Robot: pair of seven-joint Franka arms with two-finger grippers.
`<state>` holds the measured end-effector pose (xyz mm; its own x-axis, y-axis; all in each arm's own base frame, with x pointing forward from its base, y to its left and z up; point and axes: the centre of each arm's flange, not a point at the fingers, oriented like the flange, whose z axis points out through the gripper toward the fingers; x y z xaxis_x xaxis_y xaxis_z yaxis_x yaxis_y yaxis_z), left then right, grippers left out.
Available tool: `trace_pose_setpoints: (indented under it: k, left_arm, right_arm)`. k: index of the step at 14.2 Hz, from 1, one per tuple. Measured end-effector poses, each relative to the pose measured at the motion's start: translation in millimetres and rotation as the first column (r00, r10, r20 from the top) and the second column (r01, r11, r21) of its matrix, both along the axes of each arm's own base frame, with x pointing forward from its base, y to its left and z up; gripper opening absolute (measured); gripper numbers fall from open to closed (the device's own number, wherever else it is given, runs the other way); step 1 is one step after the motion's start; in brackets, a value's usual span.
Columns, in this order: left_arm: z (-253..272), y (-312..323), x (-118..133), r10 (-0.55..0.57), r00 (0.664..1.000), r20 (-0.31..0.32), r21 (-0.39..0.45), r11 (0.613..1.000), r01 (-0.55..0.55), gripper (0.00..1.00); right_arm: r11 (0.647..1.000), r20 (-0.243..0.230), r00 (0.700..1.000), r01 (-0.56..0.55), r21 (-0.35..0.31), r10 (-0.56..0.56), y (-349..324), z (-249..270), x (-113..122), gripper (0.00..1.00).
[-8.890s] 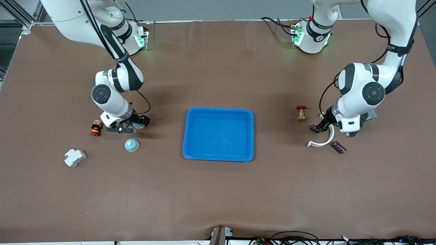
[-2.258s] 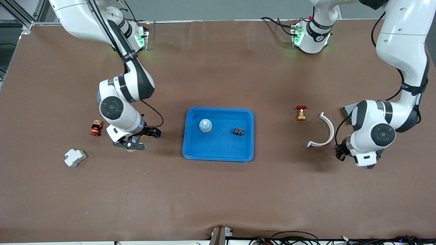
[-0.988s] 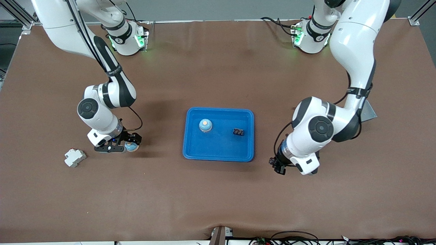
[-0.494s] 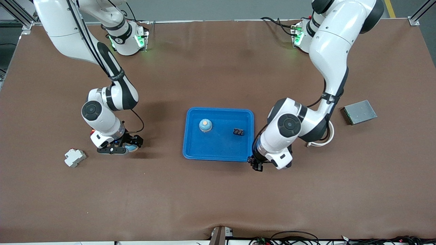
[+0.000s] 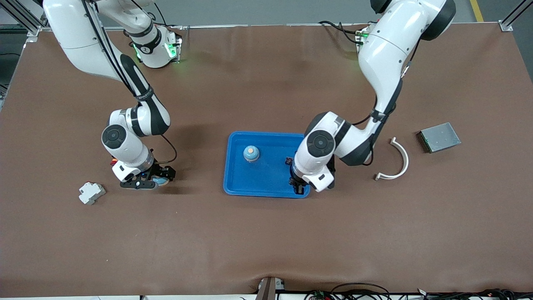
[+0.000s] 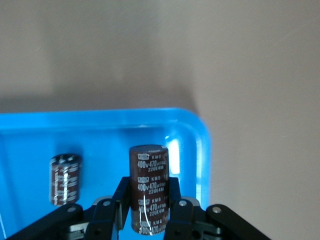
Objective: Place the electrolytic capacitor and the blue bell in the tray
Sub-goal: 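Lower the capacitor into the tray and open the left gripper, then carry the bell to the tray with the right gripper while the left arm retracts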
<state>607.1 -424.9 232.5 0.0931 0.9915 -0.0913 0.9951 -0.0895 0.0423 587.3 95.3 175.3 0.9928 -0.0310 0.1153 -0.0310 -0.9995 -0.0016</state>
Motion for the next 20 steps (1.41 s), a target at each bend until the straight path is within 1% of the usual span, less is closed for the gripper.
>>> trace_pose_setpoints:
  k: [2,3,5,6,8,9,11,12,14,17,19,20]
  left_arm:
    - [-9.7,-12.1,-11.8,-0.006,1.0,-0.012,0.011,1.0,0.006,0.35]
    - [-13.5,-15.5,-15.0,-0.008,1.0,-0.016,0.016,1.0,0.009,0.35]
    - [-20.1,-15.2,-16.2,-0.01,1.0,-0.021,0.023,1.0,0.01,0.35]
    - [-22.6,-13.3,-15.2,-0.01,1.0,-0.022,0.027,1.0,0.01,0.41]
    - [-21.3,-8.8,-10.6,-0.016,1.0,-0.015,0.029,0.999,0.017,0.59]
    - [-17.6,-6.4,-6.3,-0.016,1.0,-0.006,0.027,1.0,0.016,0.7]
    - [-1.9,4.5,8.9,-0.018,0.999,0.032,0.031,0.999,0.017,0.88]
    - [10.9,12.5,18.2,-0.039,0.998,0.058,0.036,0.999,0.037,0.99]
    - [44.8,35.8,35.4,-0.142,0.985,0.096,0.071,0.988,0.136,1.0]
    - [101.6,91.5,63.2,-0.282,0.951,0.128,0.118,0.956,0.268,1.0]
    - [134.7,139.0,77.4,-0.38,0.918,0.111,0.152,0.919,0.362,1.0]
    - [150.2,162.8,81.6,-0.443,0.892,0.09,0.169,0.889,0.425,1.0]
  right_arm:
    - [1.0,0.0,1.0,-0.002,0.001,0.002,1.2,0.0,0.0,0.68]
    - [1.0,-0.001,1.0,-0.004,0.001,0.004,2.0,0.3,0.2,0.66]
    - [1.0,-0.001,1.0,-0.015,0.0,0.015,2.2,0.3,0.4,0.66]
    - [1.0,-0.001,1.0,-0.018,0.0,0.018,2.8,0.4,0.4,0.66]
    - [1.0,-0.014,1.0,-0.025,0.001,0.025,7.3,0.7,0.0,0.66]
    - [1.0,-0.036,0.999,-0.027,0.0,0.027,11.2,2.1,0.9,0.66]
    - [1.0,-0.085,0.996,-0.009,-0.002,0.009,22.5,11.6,7.5,0.66]
    - [1.0,-0.096,0.995,0.006,-0.002,-0.006,31.1,20.4,12.2,0.66]
    - [0.999,-0.11,0.993,0.046,-0.004,-0.046,58.1,40.2,17.8,0.66]
    - [0.991,-0.114,0.985,0.131,-0.003,-0.13,114.4,68.4,17.0,0.66]
    - [0.981,-0.093,0.977,0.194,0.012,-0.193,159.2,85.3,12.6,0.66]
    - [0.974,-0.084,0.972,0.224,0.021,-0.221,180.7,91.3,9.1,0.66]
